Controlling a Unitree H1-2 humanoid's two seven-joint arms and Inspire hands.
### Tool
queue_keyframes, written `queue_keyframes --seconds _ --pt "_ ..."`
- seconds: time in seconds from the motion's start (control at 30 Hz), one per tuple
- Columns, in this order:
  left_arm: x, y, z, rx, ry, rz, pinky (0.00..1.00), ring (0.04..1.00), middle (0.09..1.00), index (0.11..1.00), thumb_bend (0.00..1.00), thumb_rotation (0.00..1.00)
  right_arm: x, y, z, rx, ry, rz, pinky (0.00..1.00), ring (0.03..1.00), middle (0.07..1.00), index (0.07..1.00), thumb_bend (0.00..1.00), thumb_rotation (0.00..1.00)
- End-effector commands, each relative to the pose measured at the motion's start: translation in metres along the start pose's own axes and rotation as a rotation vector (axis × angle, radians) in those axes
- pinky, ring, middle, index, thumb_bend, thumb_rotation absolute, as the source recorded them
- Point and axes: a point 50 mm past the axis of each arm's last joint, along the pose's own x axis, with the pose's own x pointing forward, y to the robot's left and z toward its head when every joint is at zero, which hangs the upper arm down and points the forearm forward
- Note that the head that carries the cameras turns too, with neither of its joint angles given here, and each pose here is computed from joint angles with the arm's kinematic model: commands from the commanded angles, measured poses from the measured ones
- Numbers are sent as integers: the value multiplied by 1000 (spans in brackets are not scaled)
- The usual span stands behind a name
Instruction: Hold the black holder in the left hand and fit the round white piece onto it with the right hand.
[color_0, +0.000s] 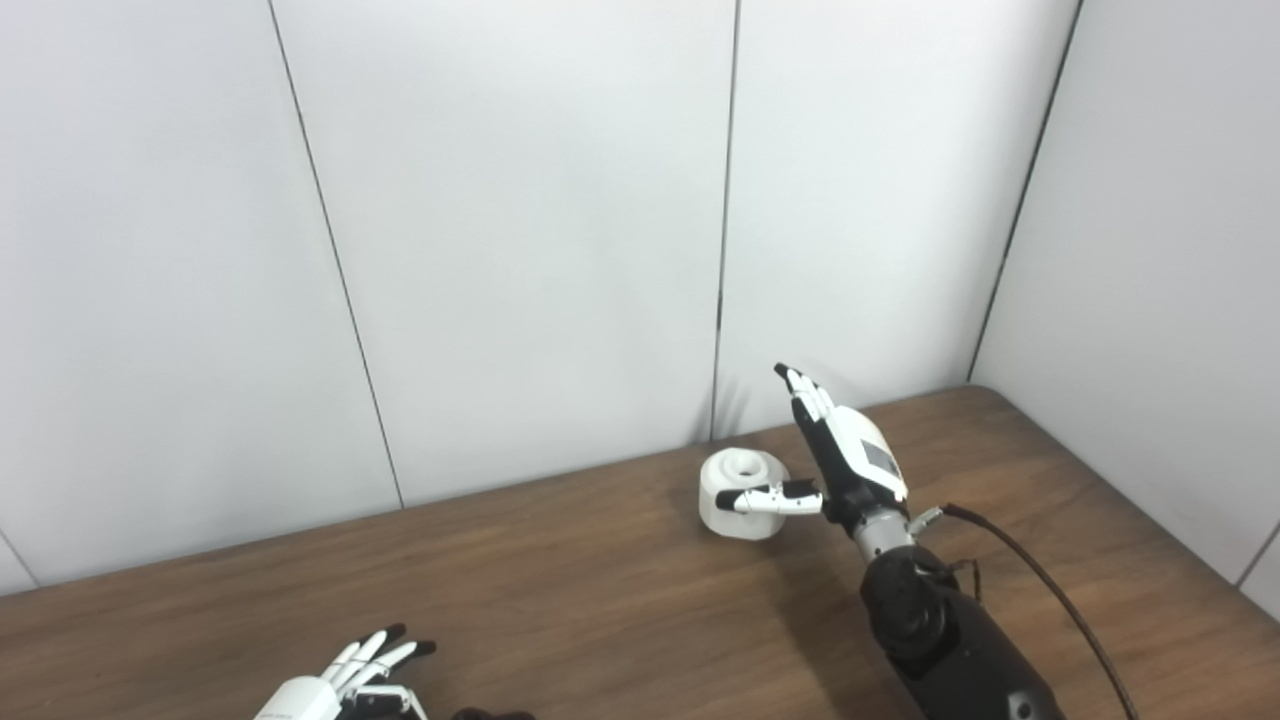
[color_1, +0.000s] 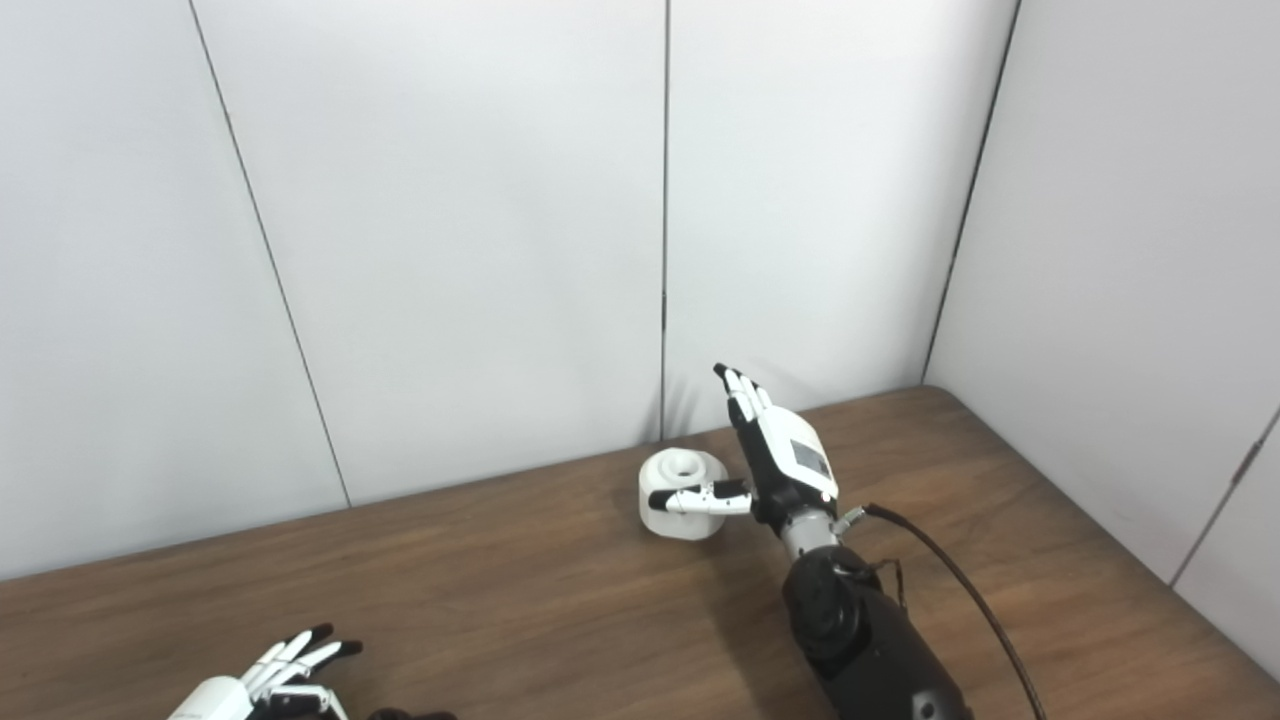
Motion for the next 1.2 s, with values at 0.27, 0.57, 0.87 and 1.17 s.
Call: queue_keyframes --seconds 0.27,0.57,0.87,1.17 --pt "-11 -18 -4 31 28 -122 1000 1000 915 481 518 48 17 -22 16 29 -78 -72 359 435 486 486 520 0" --pt "-10 -17 -4 37 23 -124 1000 1000 917 481 518 48 13 -25 14 -25 -86 -23 512 663 760 717 857 166" --pt "-10 -17 -5 29 27 -122 1000 1000 915 481 518 48 7 -24 13 -114 -92 10 718 992 999 997 943 564" --pt "-10 -18 -6 32 24 -122 1000 1000 917 481 518 49 4 -25 13 -335 -108 46 782 1000 1000 1000 945 732"
